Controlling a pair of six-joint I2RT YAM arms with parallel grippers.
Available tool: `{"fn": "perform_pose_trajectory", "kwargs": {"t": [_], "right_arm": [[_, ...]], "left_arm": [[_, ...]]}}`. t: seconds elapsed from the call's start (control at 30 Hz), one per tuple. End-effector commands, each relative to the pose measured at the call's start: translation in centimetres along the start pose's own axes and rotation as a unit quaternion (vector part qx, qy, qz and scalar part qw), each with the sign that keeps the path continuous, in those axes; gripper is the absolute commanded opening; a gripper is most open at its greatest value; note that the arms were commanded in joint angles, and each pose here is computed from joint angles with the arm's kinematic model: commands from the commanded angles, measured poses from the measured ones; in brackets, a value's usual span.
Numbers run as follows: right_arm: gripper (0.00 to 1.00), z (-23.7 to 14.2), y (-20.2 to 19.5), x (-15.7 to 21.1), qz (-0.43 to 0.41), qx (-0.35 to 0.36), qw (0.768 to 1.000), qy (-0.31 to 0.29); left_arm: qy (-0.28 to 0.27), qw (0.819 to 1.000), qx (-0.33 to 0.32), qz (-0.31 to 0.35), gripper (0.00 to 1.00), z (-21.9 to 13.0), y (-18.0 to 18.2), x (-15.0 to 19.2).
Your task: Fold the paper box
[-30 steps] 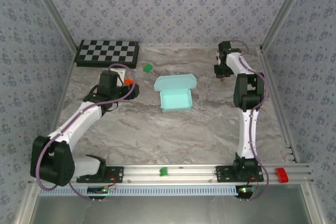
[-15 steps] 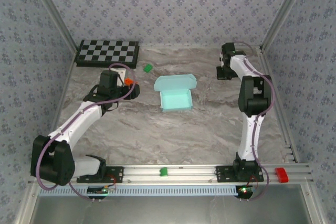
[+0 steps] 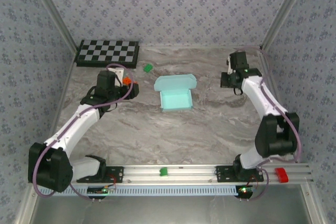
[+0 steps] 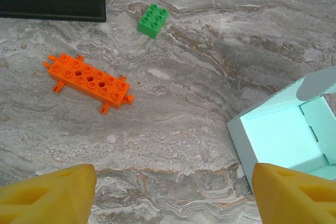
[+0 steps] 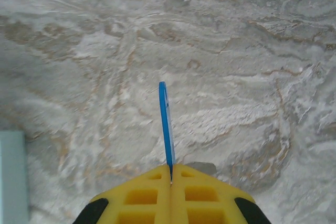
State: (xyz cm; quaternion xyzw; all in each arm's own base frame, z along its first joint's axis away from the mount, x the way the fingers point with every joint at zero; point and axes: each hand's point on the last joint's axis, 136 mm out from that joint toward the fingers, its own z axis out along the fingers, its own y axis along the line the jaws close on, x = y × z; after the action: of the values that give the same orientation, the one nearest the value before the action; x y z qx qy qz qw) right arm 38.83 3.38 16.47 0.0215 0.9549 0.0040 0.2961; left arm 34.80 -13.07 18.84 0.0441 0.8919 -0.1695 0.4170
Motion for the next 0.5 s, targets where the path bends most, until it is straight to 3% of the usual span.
{"fn": "perform_pose_trajectory", "kwargs": {"t": [0.0, 0.2, 0.47], "right_arm": [[0.00, -1.6, 1.8, 2.6, 0.005, -0.020, 1.000, 0.001], [0.00, -4.8, 5.0, 5.7, -0.025, -0.055, 0.998, -0.010], [0.00, -6.6, 12.2, 8.1, -0.097, -0.172, 0.980, -0.018]], "left_arm": [[0.002, 1.000, 0.006, -0.009, 0.78, -0.5, -0.1, 0.3], [0.005, 1.000, 0.010, -0.008, 0.78, -0.5, -0.3, 0.1], [0.003, 1.000, 0.012, -0.009, 0.78, -0.5, -0.4, 0.0]]}}
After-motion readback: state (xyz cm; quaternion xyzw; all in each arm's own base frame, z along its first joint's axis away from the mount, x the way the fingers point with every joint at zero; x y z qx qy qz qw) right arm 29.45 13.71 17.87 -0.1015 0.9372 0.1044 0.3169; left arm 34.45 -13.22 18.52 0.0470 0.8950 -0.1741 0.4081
